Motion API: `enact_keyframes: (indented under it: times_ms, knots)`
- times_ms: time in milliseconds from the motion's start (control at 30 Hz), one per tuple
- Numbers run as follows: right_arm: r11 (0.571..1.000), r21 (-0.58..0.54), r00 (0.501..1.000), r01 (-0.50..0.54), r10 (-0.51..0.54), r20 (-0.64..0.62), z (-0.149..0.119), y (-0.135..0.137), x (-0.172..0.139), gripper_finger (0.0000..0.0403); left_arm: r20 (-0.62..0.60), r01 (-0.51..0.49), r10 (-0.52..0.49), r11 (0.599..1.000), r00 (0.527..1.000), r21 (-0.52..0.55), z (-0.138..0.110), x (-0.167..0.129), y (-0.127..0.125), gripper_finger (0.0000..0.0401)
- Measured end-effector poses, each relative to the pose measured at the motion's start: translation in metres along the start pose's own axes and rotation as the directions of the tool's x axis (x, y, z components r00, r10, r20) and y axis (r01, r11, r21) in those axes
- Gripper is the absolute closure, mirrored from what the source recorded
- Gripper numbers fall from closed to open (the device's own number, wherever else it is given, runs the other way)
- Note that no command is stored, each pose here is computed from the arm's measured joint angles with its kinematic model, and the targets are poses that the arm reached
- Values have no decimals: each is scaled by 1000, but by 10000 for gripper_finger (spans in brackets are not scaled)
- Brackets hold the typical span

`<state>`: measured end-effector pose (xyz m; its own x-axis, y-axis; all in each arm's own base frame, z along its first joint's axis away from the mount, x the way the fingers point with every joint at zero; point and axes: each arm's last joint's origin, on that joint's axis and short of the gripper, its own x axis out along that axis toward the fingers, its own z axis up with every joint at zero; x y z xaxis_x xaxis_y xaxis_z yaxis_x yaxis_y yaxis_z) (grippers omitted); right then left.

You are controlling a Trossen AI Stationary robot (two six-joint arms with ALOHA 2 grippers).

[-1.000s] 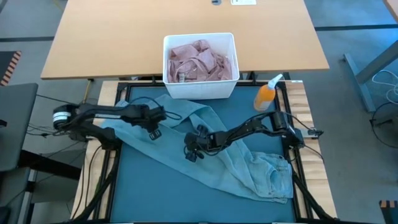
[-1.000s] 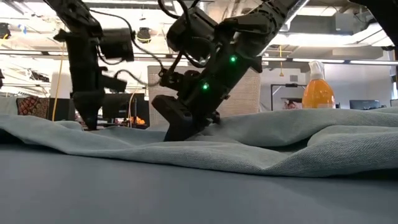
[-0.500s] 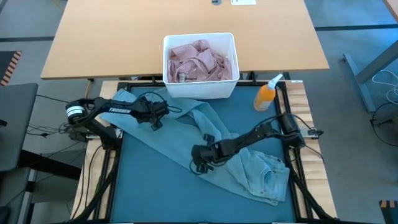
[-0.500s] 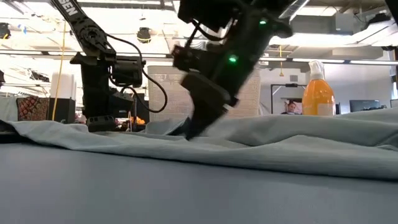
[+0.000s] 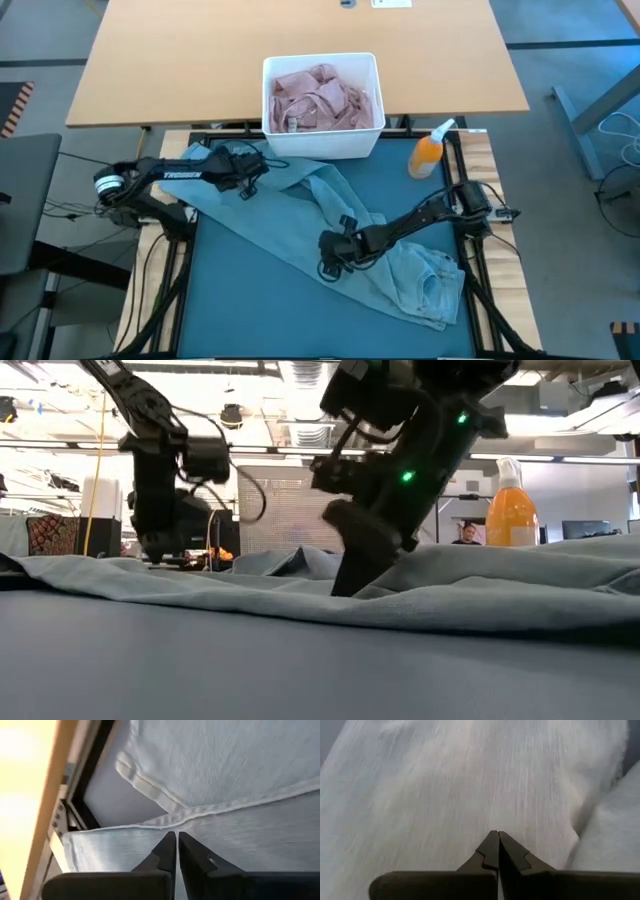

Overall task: Fold Laundry from Bin
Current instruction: Fold the blue pants

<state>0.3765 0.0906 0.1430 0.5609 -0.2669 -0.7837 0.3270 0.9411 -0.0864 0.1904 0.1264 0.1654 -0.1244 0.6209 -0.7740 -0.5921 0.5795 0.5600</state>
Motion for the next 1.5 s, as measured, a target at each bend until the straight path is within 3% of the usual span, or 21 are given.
enact_keyframes:
  times_ms: [167,333,400,500,733,867,1000,1167,1333,1500]
  knots:
    - [1000,-9,995,-20,21,96,18,-1,-53,382,199,165,-157,986,967,-23,5,-32,11,400]
    - [998,-32,993,52,-48,108,16,-10,-88,373,428,428,-400,903,810,33,13,-57,11,399]
    - [996,-12,988,92,-90,127,16,-14,-102,366,480,458,-442,884,758,91,15,-58,4,398]
    - [990,32,978,136,-140,156,5,-21,-109,358,521,443,-455,883,722,156,20,-53,-12,386]
    - [977,198,970,78,-120,212,-33,-40,-110,356,463,396,-478,878,747,267,30,-28,-56,293]
    - [969,246,963,20,-84,255,-47,-43,-110,355,468,318,-380,925,798,207,35,-12,-71,233]
    - [967,255,962,12,-80,260,-53,-45,-108,355,486,309,-337,941,806,139,39,-2,-80,195]
    - [968,252,963,18,-84,254,-54,-44,-106,355,456,356,-376,925,807,134,42,8,-91,187]
    - [969,244,966,32,-92,241,-55,-44,-104,355,453,320,-326,943,830,92,52,13,-97,192]
    - [966,252,973,61,-114,202,-60,-47,-103,355,451,278,-273,959,850,56,61,11,-97,245]
